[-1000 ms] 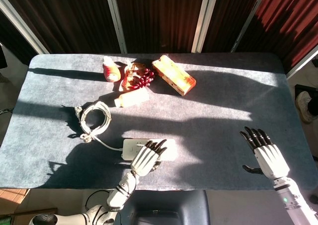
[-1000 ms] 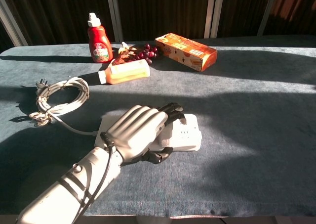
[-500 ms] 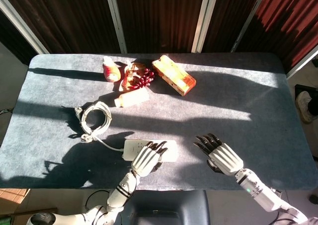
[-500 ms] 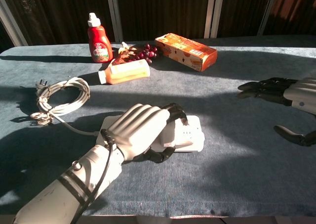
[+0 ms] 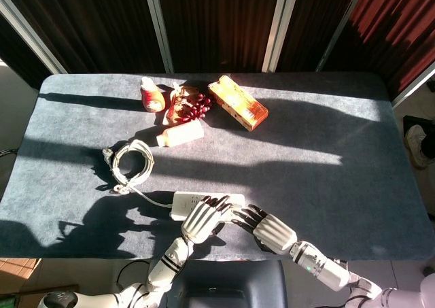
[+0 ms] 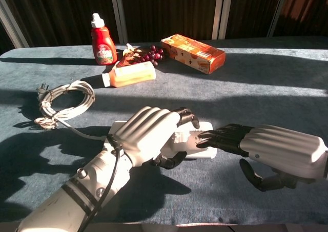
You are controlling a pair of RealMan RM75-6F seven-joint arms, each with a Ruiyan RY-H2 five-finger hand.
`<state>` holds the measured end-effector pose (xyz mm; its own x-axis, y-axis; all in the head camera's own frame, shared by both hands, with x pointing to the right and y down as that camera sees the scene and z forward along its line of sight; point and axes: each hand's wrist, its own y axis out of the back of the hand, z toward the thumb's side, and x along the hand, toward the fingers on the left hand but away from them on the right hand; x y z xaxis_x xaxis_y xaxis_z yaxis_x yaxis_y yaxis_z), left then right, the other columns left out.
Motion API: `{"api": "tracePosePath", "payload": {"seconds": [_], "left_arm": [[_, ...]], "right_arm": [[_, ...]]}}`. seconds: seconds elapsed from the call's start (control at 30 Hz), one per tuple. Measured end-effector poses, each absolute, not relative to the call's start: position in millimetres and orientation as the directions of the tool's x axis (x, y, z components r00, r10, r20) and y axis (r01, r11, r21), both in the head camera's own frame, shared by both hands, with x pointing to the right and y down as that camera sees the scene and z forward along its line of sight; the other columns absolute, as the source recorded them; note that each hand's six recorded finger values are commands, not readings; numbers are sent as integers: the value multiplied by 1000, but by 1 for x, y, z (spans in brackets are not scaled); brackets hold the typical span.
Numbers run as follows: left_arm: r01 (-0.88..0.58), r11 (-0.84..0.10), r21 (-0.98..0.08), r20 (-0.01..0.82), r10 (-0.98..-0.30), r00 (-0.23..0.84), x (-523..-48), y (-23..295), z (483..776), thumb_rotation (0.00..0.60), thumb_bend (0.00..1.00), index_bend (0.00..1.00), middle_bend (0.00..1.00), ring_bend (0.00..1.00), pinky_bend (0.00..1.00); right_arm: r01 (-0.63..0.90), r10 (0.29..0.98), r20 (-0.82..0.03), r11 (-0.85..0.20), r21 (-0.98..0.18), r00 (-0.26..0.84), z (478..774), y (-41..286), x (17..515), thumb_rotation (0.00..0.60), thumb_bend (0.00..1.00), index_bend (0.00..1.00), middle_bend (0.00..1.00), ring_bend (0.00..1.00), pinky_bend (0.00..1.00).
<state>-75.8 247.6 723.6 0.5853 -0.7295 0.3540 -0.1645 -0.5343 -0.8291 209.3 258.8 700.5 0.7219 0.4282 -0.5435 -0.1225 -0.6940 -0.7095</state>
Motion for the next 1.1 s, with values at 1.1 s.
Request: {"api": "tracePosePath", "payload": {"seconds": [1.1], "left_arm": [[-233, -483, -844, 274, -761, 588, -80, 241, 703, 600, 723, 499, 616, 572, 624]], "right_arm": [[-128, 422, -576, -720, -682, 700, 713, 261, 196, 600, 968, 25, 54, 0, 23]]}}
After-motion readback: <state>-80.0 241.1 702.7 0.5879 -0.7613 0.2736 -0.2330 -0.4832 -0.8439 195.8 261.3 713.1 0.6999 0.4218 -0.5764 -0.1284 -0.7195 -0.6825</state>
